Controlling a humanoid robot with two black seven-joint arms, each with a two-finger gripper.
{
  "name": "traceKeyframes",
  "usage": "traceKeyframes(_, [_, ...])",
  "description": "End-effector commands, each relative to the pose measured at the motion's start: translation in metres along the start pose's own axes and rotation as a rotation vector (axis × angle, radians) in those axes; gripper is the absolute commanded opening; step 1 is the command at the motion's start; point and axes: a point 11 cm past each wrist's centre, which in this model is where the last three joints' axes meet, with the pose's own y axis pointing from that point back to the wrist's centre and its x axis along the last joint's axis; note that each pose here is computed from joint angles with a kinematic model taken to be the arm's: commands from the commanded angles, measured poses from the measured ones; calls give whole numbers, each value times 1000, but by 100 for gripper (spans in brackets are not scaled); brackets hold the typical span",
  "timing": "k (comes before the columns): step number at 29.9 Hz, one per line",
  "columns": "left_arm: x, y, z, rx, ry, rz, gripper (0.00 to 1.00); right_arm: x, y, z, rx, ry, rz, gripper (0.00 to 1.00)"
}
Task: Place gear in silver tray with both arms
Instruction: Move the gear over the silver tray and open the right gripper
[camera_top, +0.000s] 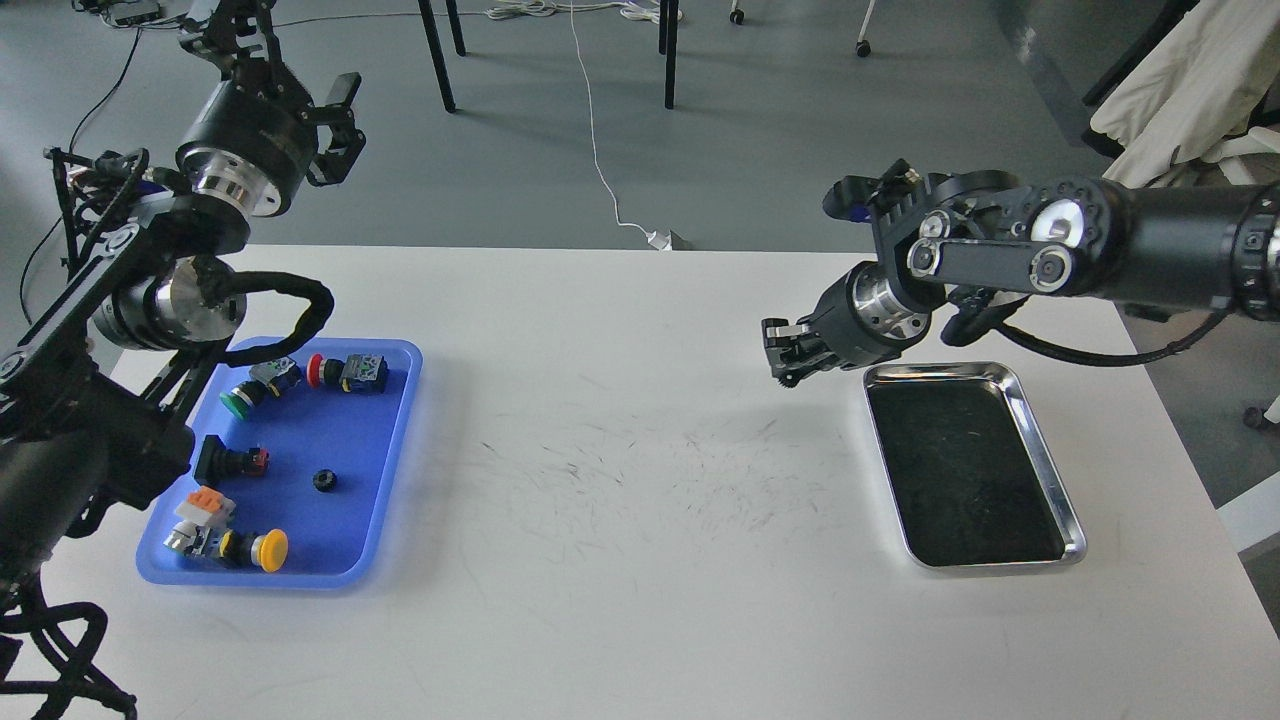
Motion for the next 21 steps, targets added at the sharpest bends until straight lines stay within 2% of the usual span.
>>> traceKeyframes(1, [-2, 0, -1, 0, 5, 0, 98, 5, 21, 77, -80, -91, 50, 2])
traceKeyframes(3, [-2, -1, -1, -1, 6, -2, 98, -7, 18, 104, -99, -133, 38, 2])
traceKeyframes(6, [-3, 0, -2, 1, 7, -2, 98, -23, 7, 116, -87, -179, 10, 2])
traceKeyframes(13, [-2, 0, -3, 4, 5, 9, 98, -51, -26, 115, -96, -170, -67, 2])
traceKeyframes(21, [-2, 0, -3, 3, 5, 9, 98, -56, -46, 110, -100, -166, -73, 2])
